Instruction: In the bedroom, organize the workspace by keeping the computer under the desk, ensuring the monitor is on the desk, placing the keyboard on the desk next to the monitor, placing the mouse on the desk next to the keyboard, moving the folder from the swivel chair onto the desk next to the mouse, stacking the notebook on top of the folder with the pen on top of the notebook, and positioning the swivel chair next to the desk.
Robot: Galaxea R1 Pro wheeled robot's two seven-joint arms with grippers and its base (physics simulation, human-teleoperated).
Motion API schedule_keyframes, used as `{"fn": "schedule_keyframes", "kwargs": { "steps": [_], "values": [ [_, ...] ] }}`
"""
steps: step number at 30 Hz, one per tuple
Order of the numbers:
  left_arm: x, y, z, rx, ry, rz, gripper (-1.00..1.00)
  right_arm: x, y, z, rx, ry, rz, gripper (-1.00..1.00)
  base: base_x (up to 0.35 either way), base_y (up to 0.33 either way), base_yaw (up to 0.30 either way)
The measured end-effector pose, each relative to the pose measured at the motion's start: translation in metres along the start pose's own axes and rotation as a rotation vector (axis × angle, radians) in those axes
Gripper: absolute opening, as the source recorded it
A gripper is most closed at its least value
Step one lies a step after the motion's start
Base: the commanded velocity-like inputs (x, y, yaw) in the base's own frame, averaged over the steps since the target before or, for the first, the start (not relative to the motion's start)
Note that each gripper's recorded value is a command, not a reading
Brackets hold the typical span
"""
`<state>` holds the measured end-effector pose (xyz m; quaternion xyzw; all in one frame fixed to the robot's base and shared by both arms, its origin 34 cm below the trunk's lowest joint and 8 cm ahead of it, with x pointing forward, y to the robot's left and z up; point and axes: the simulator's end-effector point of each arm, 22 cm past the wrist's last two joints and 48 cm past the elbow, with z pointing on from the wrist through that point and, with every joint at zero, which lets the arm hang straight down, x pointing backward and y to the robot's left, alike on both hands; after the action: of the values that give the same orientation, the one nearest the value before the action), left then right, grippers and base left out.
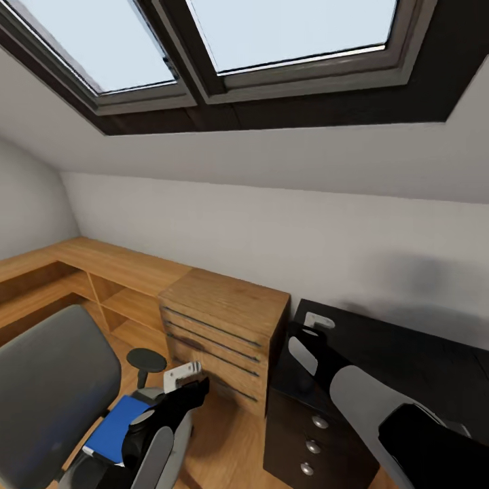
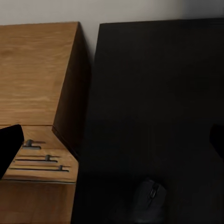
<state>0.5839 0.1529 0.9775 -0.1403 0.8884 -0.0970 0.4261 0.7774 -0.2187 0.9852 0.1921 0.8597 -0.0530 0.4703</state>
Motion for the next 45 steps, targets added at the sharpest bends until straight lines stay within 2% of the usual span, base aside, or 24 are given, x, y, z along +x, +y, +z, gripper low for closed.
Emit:
{"fn": "schedule_keyframes", "kwargs": {
  "steps": [2,5,9,12,14,16,21,24,29,35,37,45],
  "values": [
    [0.000,0.000,0.000,0.001,-0.001,-0.001,1.00,0.001,-0.002,0.001,0.003,0.001,-0.003,1.00,0.178,-0.002,0.000],
    [-0.002,-0.001,-0.001,0.003,-0.006,-0.003,1.00,0.011,-0.004,0.006,-0.013,-0.009,-0.104,1.00,0.052,0.000,0.000],
    [-0.011,-0.004,-0.006,0.014,-0.031,-0.012,1.00,0.020,-0.008,0.009,-0.019,-0.001,-0.161,1.00,0.013,0.000,0.000],
    [-0.016,-0.006,-0.008,0.020,-0.044,-0.015,1.00,0.027,-0.011,0.010,-0.017,0.028,-0.163,1.00,0.003,0.000,0.000],
    [-0.018,-0.006,-0.008,0.022,-0.049,-0.017,1.00,0.042,-0.014,0.011,-0.013,0.092,-0.171,1.00,0.000,0.000,0.000],
    [-0.018,-0.006,-0.007,0.023,-0.050,-0.016,1.00,0.047,-0.015,0.012,-0.012,0.114,-0.174,1.00,0.000,0.000,0.000],
    [-0.016,-0.006,-0.003,0.024,-0.050,-0.017,1.00,0.053,-0.015,0.015,-0.011,0.136,-0.181,1.00,0.000,0.000,0.000],
    [-0.016,-0.006,-0.001,0.023,-0.050,-0.017,1.00,0.062,-0.016,0.016,-0.010,0.179,-0.205,1.00,0.000,0.000,0.000],
    [-0.014,-0.005,0.003,0.023,-0.050,-0.017,1.00,0.069,-0.017,0.018,-0.008,0.204,-0.219,1.00,0.000,0.000,0.000],
    [-0.012,-0.003,0.007,0.021,-0.049,-0.017,1.00,0.073,-0.030,0.026,0.010,0.225,-0.231,1.00,0.000,0.000,0.000],
    [-0.011,-0.002,0.009,0.019,-0.049,-0.017,1.00,0.081,-0.040,0.027,0.024,0.270,-0.255,1.00,0.000,0.000,0.000],
    [-0.008,0.000,0.016,0.019,-0.050,-0.017,1.00,0.094,-0.051,0.032,0.038,0.322,-0.279,1.00,0.000,0.000,0.000]
  ]
}}
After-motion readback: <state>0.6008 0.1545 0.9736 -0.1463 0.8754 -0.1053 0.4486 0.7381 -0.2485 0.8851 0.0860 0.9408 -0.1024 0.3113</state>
